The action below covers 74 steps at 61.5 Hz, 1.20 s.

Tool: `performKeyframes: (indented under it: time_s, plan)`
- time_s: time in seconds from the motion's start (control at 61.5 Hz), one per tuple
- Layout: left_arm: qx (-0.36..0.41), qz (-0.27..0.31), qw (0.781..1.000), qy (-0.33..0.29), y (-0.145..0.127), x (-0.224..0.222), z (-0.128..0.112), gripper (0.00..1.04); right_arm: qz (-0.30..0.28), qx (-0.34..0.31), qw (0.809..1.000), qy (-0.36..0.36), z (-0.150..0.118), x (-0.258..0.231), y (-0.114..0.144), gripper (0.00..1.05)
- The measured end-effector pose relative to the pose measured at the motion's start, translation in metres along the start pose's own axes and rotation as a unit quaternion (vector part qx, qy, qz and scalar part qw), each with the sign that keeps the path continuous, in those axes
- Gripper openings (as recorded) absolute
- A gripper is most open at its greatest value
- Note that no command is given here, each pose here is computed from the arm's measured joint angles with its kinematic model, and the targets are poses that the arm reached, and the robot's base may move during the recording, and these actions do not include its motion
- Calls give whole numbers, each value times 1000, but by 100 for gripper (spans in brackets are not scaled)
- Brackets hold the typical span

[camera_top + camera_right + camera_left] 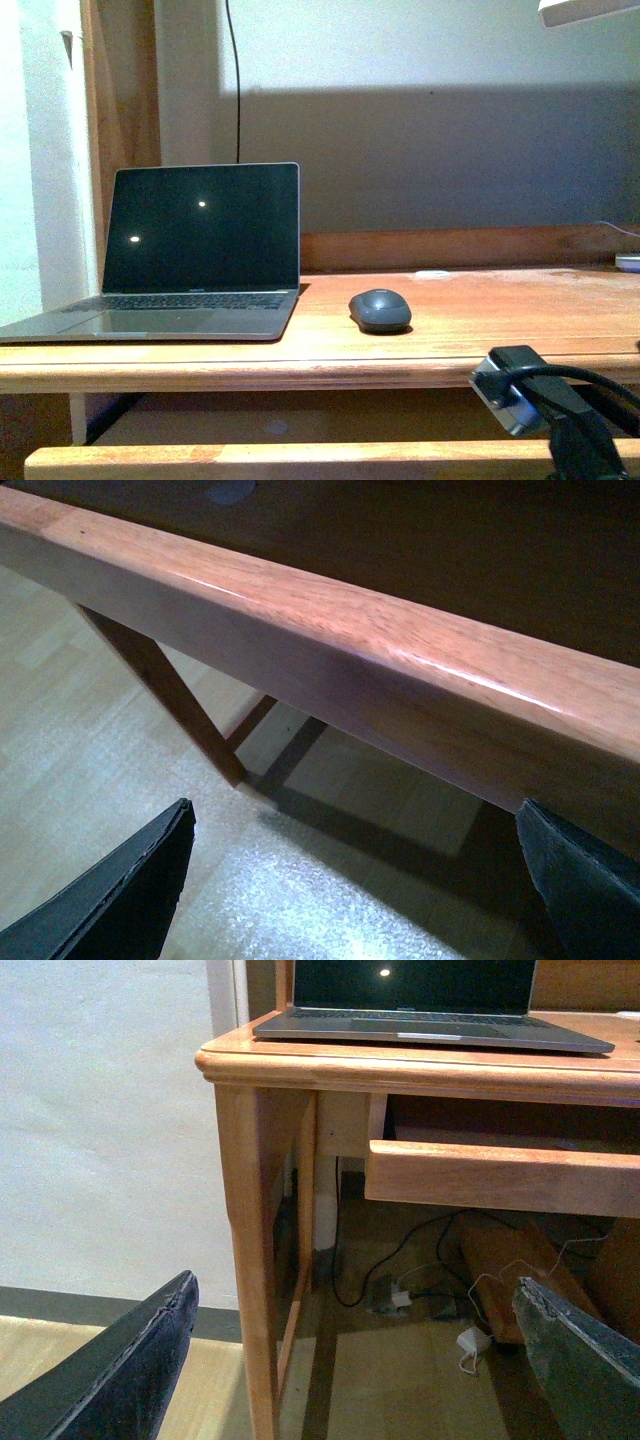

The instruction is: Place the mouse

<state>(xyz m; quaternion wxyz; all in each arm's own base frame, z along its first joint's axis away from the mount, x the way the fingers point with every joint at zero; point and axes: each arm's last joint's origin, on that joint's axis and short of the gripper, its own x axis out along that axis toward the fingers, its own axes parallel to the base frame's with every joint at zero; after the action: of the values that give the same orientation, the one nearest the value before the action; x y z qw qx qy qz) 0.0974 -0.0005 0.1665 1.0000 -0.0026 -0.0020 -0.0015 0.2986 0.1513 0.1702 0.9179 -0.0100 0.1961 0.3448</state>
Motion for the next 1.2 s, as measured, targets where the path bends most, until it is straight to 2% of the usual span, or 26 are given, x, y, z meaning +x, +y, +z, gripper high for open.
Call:
performKeyframes:
  time_s: [0.277,0.618,0.895,1.204]
  plan:
    - [0,0,1000,0,0,0,0,97,-15,13,1000,-11,10,33,10,97]
    - [0,0,1000,0,0,0,0,97,-8,20,1000,-14,14,30,10,97]
    - [0,0,1000,0,0,0,0,97,-20,20,998,-58,31,-40,-13,97]
    - [0,0,1000,0,0,0,0,97,-62,69,983,-157,39,-131,-27,97]
